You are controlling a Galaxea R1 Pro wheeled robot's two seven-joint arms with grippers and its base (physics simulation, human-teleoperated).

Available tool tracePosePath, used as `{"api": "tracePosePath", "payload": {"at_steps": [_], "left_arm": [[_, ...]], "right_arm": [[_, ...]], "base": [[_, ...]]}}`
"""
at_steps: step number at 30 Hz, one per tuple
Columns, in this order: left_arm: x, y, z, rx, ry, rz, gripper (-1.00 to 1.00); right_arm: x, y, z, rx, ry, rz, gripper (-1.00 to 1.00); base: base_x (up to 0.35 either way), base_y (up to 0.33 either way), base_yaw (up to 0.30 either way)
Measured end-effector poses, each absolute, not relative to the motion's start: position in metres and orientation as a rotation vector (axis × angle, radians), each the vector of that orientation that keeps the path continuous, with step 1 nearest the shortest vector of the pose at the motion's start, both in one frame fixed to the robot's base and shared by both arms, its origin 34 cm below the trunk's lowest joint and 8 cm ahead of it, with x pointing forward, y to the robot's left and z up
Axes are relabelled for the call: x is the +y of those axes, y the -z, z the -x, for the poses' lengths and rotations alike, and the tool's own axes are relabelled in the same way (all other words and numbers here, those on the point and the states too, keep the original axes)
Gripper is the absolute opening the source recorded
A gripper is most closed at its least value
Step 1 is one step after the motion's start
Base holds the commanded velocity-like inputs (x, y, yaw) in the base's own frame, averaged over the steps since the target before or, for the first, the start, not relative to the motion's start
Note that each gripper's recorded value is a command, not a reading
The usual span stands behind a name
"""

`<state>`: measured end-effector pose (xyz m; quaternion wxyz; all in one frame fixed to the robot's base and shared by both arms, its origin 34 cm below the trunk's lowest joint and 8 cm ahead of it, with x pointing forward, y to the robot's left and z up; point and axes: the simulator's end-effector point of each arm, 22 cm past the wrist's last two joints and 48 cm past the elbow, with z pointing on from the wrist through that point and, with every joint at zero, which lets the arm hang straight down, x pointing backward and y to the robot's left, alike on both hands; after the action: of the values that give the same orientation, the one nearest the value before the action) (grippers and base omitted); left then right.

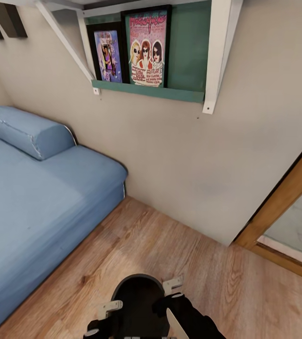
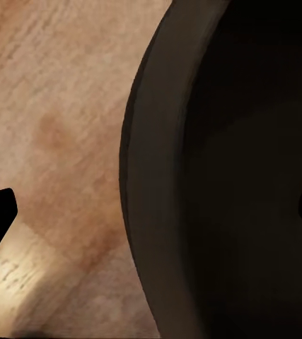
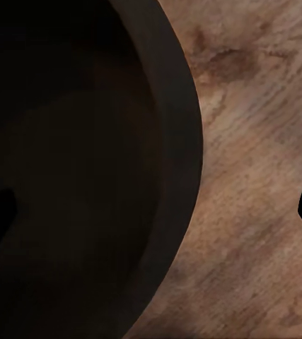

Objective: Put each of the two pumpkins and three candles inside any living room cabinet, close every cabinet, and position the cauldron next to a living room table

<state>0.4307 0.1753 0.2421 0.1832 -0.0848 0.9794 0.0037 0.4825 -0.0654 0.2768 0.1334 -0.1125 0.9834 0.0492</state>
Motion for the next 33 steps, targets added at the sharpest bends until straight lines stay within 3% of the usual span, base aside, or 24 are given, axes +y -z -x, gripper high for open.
{"api": "tracePosePath", "payload": {"at_steps": [33], "left_arm": [[0.173, -0.213, -0.426, 2.746, -0.014, 0.231, 1.0]], "right_arm": [[-0.068, -0.246, -0.488, 2.78, -0.129, 0.274, 1.0]], "base": [[0.0, 0.0, 0.0]]}}
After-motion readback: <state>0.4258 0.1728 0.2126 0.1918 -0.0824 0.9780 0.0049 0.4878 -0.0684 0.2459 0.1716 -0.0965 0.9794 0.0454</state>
